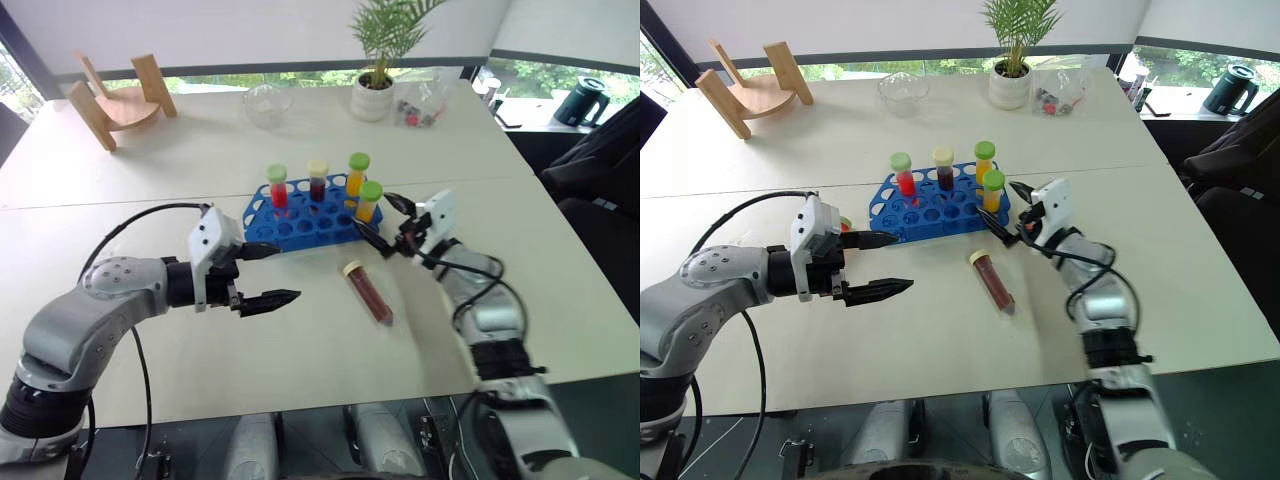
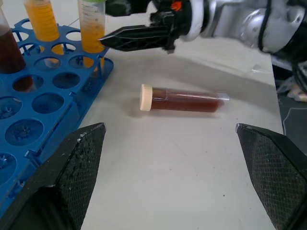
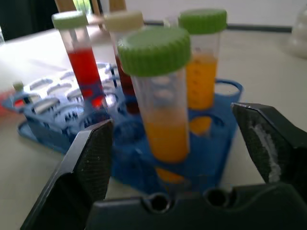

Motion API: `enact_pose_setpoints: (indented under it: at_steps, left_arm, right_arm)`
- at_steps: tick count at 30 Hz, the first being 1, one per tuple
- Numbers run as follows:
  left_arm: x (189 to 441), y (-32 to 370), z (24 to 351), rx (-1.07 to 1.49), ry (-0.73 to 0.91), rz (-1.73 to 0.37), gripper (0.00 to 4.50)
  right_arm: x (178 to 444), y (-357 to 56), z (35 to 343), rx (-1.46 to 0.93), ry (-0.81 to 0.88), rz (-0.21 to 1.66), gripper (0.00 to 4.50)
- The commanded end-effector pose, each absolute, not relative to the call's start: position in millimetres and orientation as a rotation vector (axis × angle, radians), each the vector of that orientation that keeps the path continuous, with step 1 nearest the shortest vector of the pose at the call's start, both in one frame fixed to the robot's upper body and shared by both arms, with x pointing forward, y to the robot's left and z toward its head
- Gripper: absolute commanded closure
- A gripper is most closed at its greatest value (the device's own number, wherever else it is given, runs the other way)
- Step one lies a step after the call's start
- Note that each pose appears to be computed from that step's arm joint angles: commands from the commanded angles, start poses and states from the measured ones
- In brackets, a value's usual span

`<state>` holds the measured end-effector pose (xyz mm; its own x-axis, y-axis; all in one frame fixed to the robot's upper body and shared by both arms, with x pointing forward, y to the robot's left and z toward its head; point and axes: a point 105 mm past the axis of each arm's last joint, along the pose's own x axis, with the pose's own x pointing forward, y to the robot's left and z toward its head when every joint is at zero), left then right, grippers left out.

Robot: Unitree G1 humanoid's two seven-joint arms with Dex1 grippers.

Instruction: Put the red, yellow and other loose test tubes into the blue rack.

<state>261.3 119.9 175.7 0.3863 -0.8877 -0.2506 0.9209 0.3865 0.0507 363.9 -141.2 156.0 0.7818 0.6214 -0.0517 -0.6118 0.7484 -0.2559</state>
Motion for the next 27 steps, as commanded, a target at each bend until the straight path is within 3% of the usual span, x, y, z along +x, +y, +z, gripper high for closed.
enact_pose_setpoints:
  at_steps: [1, 6, 9, 24, 27]
  left_arm:
    - [262.7, 117.5, 181.7, 0.212, 0.161, -1.183, 0.00]
    - [266.8, 115.9, 178.9, 0.218, 0.160, -1.211, 0.00]
    - [271.1, 113.5, 177.7, 0.226, 0.153, -1.225, 0.00]
    - [279.1, 104.0, 176.6, 0.246, 0.121, -1.244, 0.00]
    - [278.2, 105.4, 175.7, 0.247, 0.122, -1.239, 0.00]
  right_arm:
    - [334.3, -132.7, 179.4, -0.280, 0.164, 0.805, 0.04]
    - [285.2, -122.3, 170.0, -0.361, 0.622, 0.963, 0.04]
    - [278.8, -112.6, 159.4, -0.381, 0.770, 0.958, 0.04]
    - [294.7, -88.9, 111.6, -0.455, 0.903, 0.843, 0.04]
    - [294.6, -81.9, 105.8, -0.488, 0.893, 0.861, 0.93]
